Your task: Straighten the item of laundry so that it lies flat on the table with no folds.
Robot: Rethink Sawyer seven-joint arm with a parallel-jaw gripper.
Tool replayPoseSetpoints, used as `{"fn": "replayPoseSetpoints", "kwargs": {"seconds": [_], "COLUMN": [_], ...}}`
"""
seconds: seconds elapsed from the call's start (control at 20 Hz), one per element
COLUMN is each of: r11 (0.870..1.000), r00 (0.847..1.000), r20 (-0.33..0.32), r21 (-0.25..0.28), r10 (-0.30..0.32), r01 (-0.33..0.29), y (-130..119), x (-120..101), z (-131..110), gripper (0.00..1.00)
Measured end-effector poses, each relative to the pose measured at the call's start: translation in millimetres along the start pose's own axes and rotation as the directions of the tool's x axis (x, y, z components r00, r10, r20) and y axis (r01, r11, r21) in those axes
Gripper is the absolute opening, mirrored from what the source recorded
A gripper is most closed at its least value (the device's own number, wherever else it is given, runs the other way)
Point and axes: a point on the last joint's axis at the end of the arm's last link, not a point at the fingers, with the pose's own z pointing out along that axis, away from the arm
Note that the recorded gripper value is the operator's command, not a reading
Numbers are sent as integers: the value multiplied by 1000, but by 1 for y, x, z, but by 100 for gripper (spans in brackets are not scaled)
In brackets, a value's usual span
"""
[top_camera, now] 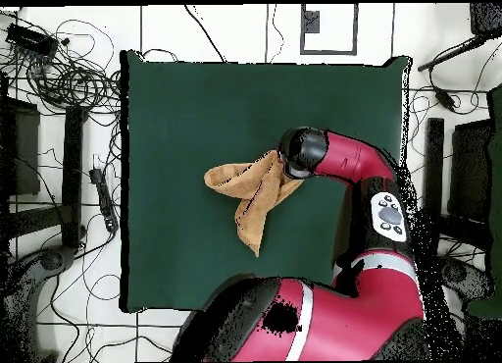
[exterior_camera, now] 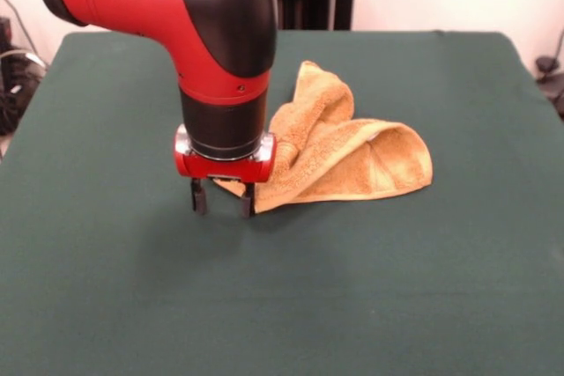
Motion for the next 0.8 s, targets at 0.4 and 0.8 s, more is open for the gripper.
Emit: {"fn": "replayPoseSetpoints", "kwargs": {"seconds": [0.4,0.8], "r11": [1000,1000], "r00": [1000,1000], "r20": [4,-4], "r21": [1,-1], "r10": [-8,-3], "r01": [8,3], "y": [5,3], "x": [-1,5], "z": [-1,-9], "gripper": [100,100]}}
